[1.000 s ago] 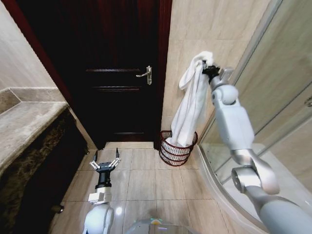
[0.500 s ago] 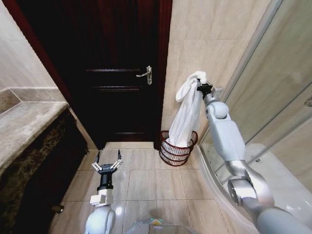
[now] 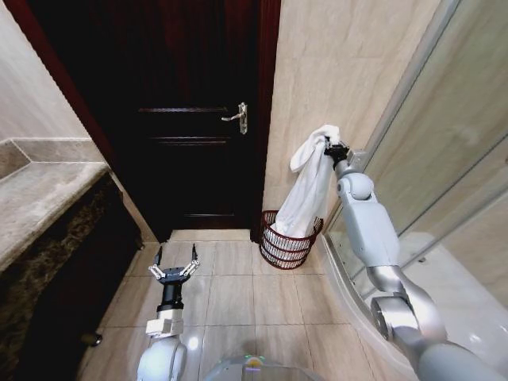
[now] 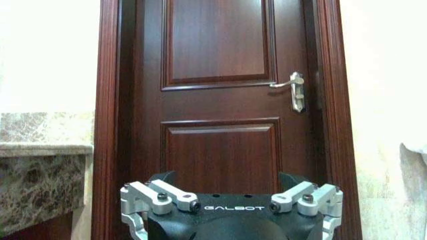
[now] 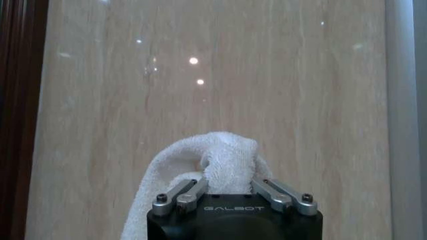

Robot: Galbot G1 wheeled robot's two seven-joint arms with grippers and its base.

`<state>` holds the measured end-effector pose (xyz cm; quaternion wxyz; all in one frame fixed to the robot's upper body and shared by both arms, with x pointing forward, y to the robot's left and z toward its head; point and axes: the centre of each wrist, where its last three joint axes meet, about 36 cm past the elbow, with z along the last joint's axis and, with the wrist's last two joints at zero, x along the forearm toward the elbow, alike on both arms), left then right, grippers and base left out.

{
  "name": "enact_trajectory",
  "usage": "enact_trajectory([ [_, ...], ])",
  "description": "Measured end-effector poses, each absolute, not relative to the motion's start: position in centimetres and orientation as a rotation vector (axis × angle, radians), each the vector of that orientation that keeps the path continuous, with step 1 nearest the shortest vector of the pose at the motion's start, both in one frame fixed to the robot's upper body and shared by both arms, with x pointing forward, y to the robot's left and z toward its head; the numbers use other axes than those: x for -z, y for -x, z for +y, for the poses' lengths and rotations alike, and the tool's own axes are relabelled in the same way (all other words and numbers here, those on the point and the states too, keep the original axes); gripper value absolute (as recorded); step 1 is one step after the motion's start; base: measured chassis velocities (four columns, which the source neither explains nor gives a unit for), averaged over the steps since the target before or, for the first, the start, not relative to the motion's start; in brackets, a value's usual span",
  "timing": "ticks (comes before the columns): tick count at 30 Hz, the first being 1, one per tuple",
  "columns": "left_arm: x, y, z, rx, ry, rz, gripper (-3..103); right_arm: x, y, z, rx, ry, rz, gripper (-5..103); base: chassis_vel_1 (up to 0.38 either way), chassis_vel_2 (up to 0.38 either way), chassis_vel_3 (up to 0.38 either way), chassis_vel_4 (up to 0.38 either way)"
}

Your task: Discard the used towel into the hamper.

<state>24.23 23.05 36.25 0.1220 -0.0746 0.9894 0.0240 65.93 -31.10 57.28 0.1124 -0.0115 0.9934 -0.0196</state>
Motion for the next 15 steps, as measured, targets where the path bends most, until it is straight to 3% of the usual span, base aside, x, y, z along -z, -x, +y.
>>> enact_trajectory([
  [15,-36.0,-24.1,22.7,-0.076,0.196,2.888,100,-52.1,-63.9,-30.0,0.015,0.077,2.999,13,0.0,0.0,0.0,0.0],
])
